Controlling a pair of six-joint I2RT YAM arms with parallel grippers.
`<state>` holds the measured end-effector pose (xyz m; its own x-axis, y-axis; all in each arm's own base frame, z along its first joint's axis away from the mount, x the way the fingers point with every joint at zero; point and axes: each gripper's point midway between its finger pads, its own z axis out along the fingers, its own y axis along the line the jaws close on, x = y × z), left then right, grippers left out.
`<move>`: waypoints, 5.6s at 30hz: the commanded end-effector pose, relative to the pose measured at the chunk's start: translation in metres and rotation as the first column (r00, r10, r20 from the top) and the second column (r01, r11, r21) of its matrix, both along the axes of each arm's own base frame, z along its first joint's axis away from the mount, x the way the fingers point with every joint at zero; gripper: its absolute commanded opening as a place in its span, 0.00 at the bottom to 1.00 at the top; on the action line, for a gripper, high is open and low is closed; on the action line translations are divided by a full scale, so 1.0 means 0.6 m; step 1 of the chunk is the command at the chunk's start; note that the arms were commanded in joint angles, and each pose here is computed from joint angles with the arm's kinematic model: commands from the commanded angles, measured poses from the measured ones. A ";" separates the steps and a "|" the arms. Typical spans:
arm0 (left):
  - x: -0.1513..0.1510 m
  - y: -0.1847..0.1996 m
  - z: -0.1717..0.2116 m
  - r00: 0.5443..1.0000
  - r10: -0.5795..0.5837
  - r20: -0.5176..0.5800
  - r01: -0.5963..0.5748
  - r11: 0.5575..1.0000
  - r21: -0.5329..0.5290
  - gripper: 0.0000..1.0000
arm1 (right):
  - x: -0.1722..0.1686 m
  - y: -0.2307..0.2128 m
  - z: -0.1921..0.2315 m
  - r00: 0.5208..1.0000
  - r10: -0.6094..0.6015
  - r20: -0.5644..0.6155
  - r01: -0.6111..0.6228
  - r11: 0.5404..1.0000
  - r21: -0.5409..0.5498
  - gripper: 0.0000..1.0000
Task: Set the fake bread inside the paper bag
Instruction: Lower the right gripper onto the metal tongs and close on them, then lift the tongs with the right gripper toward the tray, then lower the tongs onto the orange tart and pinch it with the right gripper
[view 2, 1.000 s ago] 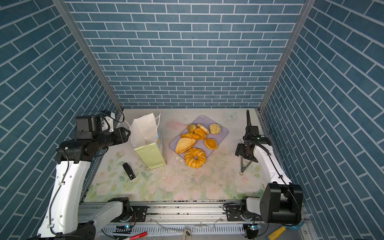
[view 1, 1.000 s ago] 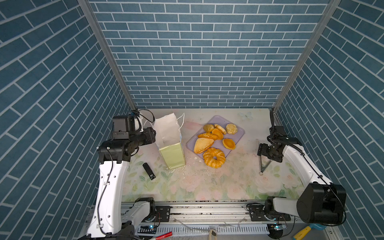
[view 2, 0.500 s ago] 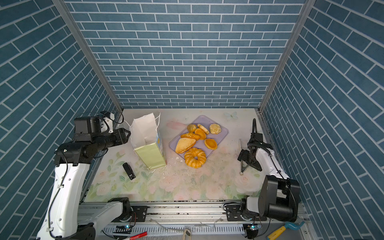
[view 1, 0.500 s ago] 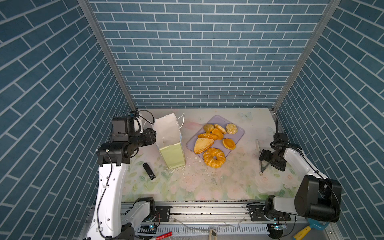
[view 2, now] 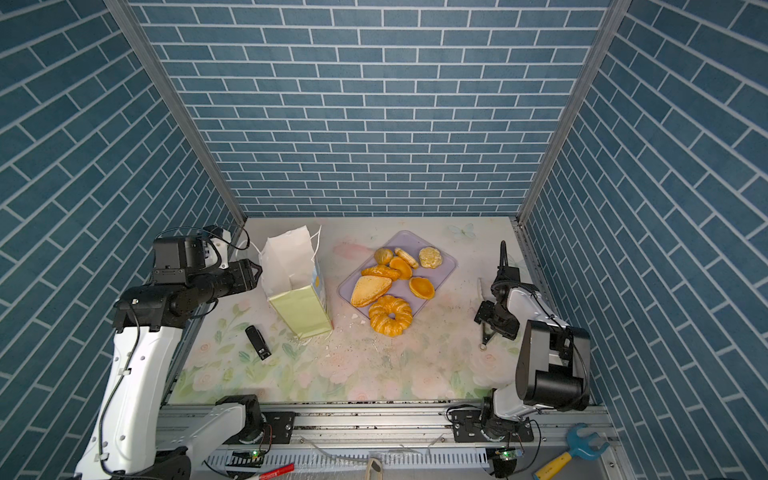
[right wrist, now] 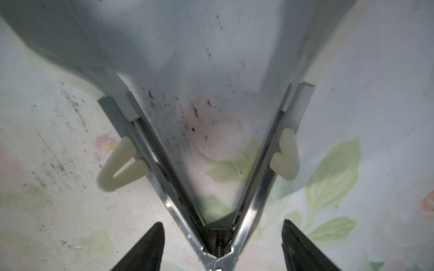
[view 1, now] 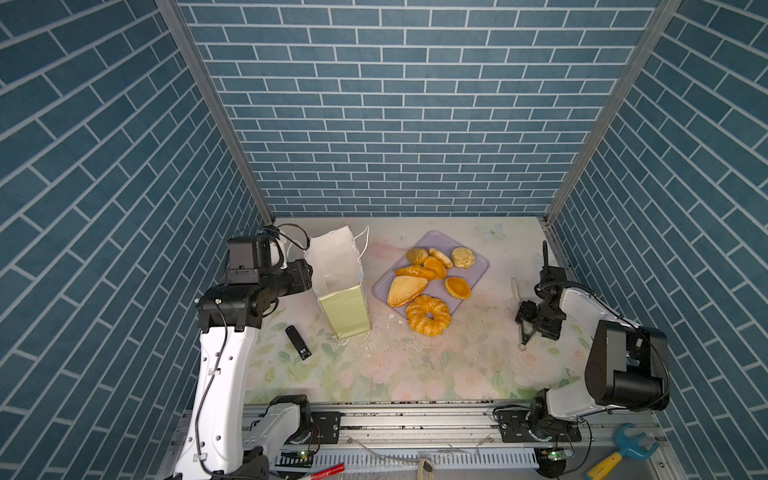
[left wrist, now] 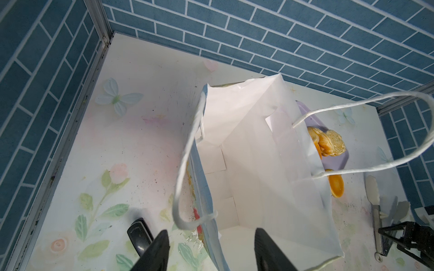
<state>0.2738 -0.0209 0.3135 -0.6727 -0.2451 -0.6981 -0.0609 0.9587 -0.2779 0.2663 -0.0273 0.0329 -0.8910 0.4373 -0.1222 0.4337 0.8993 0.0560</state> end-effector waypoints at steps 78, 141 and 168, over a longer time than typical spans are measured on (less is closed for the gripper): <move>-0.014 -0.001 0.025 0.999 -0.013 0.031 0.012 1.000 0.008 0.61 | 0.031 0.108 -0.027 0.976 0.214 -0.033 -0.215 0.977 -0.010 0.56; -0.029 -0.016 0.001 0.999 0.004 0.033 -0.001 0.996 -0.085 0.64 | 0.025 0.275 0.311 0.661 0.726 0.191 -0.701 0.687 -0.188 0.48; -0.033 -0.015 -0.001 0.999 0.025 0.023 -0.022 0.994 -0.104 0.65 | 0.063 0.306 0.209 0.615 0.784 0.079 -0.770 0.620 -0.153 0.36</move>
<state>0.2549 -0.0290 0.3121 -0.6518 -0.3248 -0.6853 -0.0752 0.9269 -0.3678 0.3066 0.1564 0.1518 -0.8773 -0.4179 -0.2361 -0.4208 0.9063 -0.0404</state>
